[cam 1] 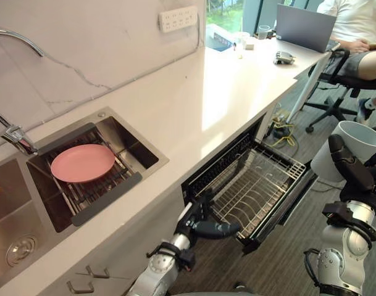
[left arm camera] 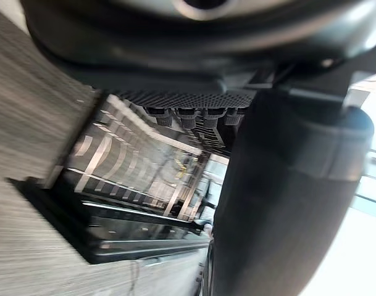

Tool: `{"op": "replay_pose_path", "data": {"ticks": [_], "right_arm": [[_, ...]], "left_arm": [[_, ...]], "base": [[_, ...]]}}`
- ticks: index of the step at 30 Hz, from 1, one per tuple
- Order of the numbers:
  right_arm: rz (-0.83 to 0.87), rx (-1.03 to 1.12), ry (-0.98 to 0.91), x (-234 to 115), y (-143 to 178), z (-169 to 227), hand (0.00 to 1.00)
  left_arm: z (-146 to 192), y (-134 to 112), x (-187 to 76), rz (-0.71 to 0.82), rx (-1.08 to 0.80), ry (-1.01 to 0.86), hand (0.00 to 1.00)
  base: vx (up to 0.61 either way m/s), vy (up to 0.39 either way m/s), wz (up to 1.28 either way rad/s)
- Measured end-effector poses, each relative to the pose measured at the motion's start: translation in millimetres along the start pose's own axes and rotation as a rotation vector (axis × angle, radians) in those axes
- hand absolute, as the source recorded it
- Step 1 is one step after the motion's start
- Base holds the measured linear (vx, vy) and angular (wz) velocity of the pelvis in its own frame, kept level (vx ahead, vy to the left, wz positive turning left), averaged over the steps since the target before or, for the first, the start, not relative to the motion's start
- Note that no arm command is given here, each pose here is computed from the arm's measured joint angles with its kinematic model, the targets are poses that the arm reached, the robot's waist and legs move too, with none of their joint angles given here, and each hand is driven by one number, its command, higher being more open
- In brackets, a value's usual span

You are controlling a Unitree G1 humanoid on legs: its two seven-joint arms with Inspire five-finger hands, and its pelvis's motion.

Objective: Walk over to the sink, pick up the cup, carry it to the dishwasher, place the cup inside the dishwasher, then close the dishwasher door

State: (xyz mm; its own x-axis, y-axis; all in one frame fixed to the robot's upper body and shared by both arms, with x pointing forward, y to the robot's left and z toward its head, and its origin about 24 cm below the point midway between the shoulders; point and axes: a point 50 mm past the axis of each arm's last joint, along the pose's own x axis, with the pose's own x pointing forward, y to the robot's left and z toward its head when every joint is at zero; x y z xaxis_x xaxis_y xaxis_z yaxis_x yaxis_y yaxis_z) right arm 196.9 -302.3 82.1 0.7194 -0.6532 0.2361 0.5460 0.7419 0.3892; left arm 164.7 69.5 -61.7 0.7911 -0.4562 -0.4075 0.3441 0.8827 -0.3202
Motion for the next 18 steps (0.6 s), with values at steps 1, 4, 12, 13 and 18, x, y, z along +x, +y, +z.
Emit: {"op": "replay_pose_path", "data": {"ticks": [1,4,12,13,18], "right_arm": [[0.001,-0.003,0.007,0,-1,-2,0.00],[0.018,-0.007,0.038,-1,-4,-9,0.00],[0.109,-0.046,0.119,2,-12,-21,0.00],[0.127,-0.063,0.159,1,-13,-26,0.00],[0.161,-0.210,0.346,-17,-28,-52,0.00]], "left_arm": [[-3,2,-2,0.007,0.012,0.013,1.00],[-10,14,-6,0.037,0.100,0.047,1.00],[-58,72,-39,0.317,0.173,0.277,1.00],[-70,81,-51,0.381,0.146,0.324,1.00],[-93,106,-77,0.581,0.041,0.432,1.00]], "base": [[0.00,0.027,0.05],[-0.02,0.019,0.06],[-0.05,0.006,0.09],[-0.05,0.020,-0.06],[0.00,0.031,0.10]]}}
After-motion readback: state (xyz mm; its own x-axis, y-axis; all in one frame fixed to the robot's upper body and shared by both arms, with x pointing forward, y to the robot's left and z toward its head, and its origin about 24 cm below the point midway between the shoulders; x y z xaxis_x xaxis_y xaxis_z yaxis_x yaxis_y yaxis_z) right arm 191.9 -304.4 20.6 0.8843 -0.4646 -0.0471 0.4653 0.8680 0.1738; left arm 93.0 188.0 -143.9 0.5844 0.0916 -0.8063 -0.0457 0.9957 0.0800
